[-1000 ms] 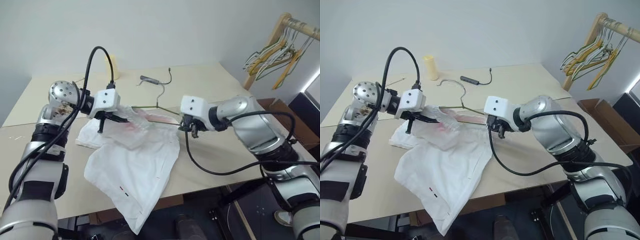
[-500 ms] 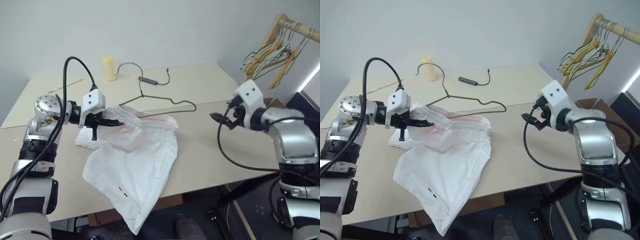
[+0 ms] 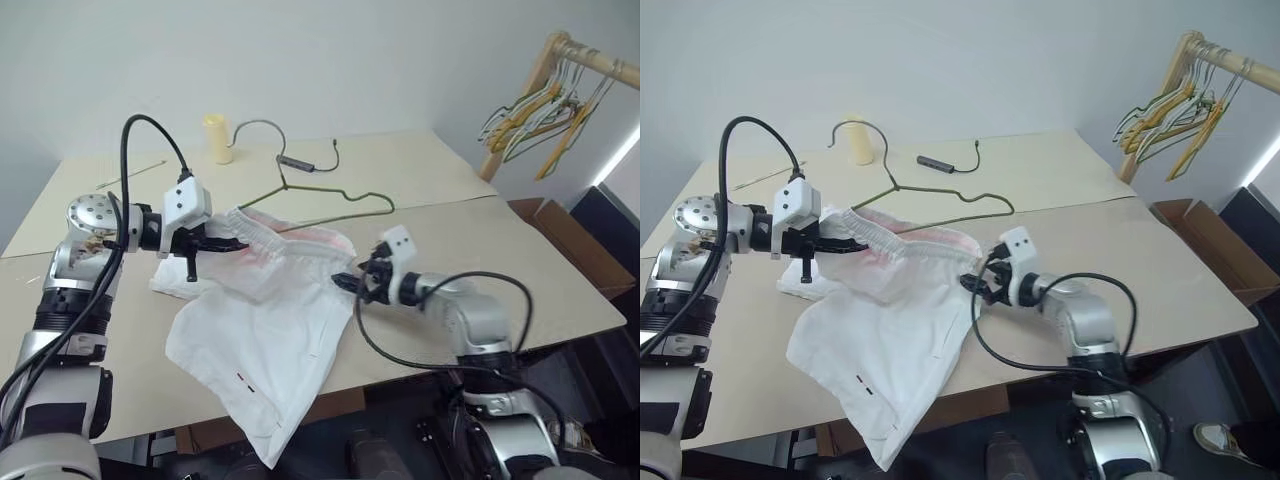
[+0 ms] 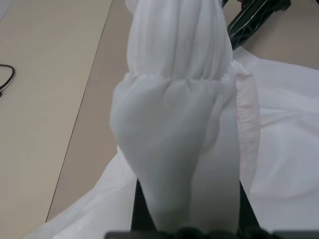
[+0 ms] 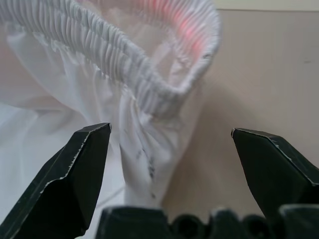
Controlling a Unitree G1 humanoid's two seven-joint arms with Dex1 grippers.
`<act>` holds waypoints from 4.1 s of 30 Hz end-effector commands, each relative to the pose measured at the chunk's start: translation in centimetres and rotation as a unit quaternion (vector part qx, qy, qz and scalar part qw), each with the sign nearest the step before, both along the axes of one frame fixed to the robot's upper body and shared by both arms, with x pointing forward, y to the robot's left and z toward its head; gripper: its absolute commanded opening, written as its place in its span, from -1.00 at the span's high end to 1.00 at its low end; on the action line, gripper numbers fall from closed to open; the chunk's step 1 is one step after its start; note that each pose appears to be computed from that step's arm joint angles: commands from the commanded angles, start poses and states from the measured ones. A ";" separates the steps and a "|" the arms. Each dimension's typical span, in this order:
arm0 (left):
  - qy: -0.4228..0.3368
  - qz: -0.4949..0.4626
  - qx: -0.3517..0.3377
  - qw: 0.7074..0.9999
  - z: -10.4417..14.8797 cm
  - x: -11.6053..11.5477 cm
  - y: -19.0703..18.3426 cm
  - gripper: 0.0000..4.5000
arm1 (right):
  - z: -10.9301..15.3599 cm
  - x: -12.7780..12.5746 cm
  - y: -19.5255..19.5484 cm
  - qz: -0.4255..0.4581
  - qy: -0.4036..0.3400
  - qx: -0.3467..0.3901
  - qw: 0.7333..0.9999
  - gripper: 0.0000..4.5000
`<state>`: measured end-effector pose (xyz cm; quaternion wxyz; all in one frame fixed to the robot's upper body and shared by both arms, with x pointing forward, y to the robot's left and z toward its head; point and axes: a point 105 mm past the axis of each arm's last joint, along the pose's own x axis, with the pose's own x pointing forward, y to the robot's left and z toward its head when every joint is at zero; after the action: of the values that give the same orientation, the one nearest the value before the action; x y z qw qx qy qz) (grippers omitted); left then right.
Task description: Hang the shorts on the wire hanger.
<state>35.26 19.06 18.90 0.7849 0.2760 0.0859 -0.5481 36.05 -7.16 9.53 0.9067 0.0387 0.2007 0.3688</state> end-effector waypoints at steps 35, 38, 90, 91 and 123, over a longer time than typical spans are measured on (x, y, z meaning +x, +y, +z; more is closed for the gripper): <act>0.033 0.048 0.089 0.994 -3.0 -1.6 4.8 1.00 | 5.6 1.7 -9.4 -0.112 -0.125 -0.019 0.986 0.99; 0.026 0.088 0.108 0.990 -3.7 -0.5 5.1 1.00 | 6.6 1.7 -9.3 -0.107 -0.143 -0.015 0.984 0.99; 0.062 -0.017 0.062 0.996 -1.0 0.2 -1.1 1.00 | 14.5 -2.4 -5.6 0.191 -0.294 -0.253 0.902 -0.98; 0.061 -0.022 0.063 0.996 -1.0 0.2 -1.2 1.00 | 14.4 -2.0 -5.5 0.202 -0.273 -0.264 0.903 -0.98; 0.053 -0.058 0.055 0.995 -0.3 -0.3 -2.7 1.00 | 9.0 2.3 -2.4 0.308 -0.130 -0.368 0.867 0.47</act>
<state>35.26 16.64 17.12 0.7336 0.2869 0.1682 -0.5927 38.11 -9.82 17.17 0.7141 -0.3955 0.2219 0.5333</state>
